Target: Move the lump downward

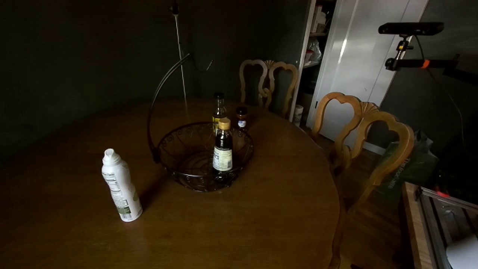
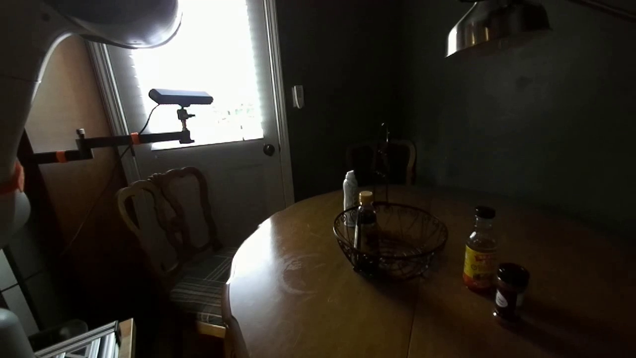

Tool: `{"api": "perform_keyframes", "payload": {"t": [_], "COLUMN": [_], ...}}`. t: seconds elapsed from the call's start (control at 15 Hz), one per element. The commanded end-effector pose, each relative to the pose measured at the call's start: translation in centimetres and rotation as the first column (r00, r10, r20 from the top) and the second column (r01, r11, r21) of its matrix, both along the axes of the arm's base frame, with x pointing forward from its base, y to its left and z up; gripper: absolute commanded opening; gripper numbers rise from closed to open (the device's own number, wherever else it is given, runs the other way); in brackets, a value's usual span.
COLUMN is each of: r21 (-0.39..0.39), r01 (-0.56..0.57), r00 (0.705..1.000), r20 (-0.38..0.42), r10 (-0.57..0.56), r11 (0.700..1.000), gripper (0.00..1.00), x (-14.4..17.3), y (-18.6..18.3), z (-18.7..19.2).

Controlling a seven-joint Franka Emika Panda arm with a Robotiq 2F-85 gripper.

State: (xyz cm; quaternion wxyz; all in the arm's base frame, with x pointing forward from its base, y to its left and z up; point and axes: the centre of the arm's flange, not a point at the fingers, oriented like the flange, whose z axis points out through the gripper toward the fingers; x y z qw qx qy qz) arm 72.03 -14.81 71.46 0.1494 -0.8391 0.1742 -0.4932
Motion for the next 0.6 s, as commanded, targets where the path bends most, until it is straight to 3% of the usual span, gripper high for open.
{"api": "perform_keyframes", "payload": {"t": [0.0,0.53], "r21": [0.017,0.000], "r01": [-0.021,-0.016], "r00": [0.996,0.981], "r20": [-0.090,-0.193], "r10": [0.022,0.016], "r11": [1.000,1.000], "gripper": [0.00,0.00], "x": [-0.1,-0.8], "y": [-0.7,-1.6], "z": [-1.3,-3.0]}}
